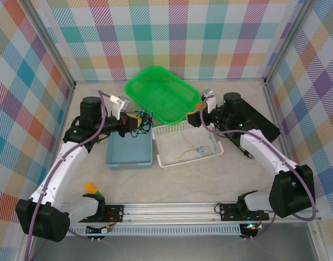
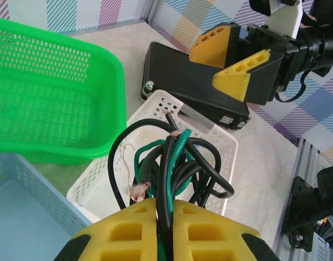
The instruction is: Untangle the cables
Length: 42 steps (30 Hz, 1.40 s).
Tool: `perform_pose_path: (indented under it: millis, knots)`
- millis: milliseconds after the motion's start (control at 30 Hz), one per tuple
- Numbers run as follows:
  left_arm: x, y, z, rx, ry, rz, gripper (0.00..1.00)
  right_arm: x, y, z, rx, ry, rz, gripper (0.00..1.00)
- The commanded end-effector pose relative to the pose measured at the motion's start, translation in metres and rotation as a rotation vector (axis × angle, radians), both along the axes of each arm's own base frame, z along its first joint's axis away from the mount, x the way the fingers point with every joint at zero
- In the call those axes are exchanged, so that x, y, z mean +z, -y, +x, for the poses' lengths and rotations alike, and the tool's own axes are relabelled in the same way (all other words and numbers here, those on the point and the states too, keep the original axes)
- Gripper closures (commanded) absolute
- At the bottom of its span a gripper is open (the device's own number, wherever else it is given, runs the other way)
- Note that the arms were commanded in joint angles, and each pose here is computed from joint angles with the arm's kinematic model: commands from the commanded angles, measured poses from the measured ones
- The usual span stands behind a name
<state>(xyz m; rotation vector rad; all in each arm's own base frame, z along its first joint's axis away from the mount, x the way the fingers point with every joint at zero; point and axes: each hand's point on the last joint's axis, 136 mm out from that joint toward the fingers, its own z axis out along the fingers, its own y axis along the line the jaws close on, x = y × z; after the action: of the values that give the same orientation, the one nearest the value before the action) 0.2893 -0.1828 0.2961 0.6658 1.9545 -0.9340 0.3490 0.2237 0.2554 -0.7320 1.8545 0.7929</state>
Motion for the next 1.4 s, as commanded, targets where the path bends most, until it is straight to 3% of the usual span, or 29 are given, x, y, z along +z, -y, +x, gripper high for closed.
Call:
perform_pose_path:
  millis: [0,100,300,467,833,1367]
  knots:
    - [0.011,0.002,0.000,-0.026,0.026,-0.035,1.00,0.018,0.000,-0.016,0.029,0.036,0.010,0.20]
    - [0.015,0.006,-0.003,-0.051,0.030,-0.056,1.00,0.032,-0.005,-0.041,0.103,-0.031,0.059,0.20]
    - [0.017,0.031,-0.012,-0.129,0.021,-0.083,1.00,0.057,-0.025,-0.085,0.257,-0.309,0.251,0.17]
    - [0.019,0.063,-0.011,-0.167,0.032,-0.113,1.00,0.062,-0.050,-0.112,0.363,-0.322,0.244,0.12]
    - [0.020,0.101,-0.013,-0.284,-0.014,-0.150,1.00,0.049,-0.072,-0.111,0.370,-0.363,0.245,0.11]
    - [0.030,0.108,-0.026,-0.340,-0.020,-0.177,1.00,0.024,-0.076,-0.091,0.289,-0.345,0.190,0.12]
